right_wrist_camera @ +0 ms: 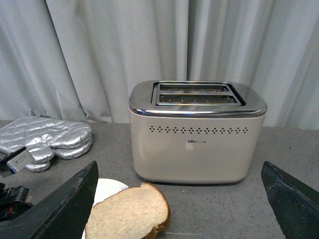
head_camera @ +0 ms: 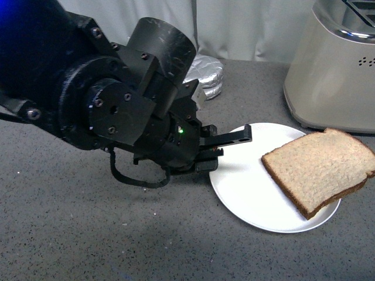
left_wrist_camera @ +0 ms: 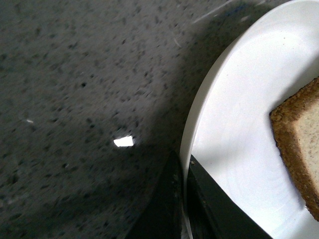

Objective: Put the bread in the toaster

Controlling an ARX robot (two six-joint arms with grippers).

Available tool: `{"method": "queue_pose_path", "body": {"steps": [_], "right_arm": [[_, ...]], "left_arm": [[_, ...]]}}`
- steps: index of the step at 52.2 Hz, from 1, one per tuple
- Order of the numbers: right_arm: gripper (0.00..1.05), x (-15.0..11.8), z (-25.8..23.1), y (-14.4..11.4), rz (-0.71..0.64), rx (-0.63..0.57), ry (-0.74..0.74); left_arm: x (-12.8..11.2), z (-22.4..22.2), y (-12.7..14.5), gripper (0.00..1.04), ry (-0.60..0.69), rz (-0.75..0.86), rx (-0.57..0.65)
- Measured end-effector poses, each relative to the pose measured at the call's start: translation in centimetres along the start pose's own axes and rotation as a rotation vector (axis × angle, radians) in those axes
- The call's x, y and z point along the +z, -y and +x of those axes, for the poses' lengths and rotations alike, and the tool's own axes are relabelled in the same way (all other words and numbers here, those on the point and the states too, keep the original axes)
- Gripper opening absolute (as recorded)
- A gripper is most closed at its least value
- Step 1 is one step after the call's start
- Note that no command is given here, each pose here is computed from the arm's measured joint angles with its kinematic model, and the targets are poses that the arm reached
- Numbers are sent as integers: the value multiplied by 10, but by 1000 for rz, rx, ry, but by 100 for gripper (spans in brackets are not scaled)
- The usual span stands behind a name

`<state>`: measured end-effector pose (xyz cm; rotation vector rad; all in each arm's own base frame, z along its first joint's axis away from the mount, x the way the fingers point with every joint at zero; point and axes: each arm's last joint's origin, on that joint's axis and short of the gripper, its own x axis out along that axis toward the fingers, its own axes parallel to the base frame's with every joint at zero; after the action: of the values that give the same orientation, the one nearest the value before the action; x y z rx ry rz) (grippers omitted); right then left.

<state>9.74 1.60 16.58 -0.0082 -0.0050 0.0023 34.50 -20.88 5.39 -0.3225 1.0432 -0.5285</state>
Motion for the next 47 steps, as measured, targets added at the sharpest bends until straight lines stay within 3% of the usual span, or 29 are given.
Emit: {"method": "queue_pose_path", "body": {"steps": [16,32,41,47], "right_arm": [[95,0,0,0,0,0,0],[95,0,0,0,0,0,0],[95,0,0,0,0,0,0],[95,0,0,0,0,0,0]], "left_arm": [[9,14,24,6,8,6,-35],[1,1,21,49,15,-22,-34],[6,-37,6,74,77,-58,-57],[4,-75,-20,92,134,-98,-52]]}}
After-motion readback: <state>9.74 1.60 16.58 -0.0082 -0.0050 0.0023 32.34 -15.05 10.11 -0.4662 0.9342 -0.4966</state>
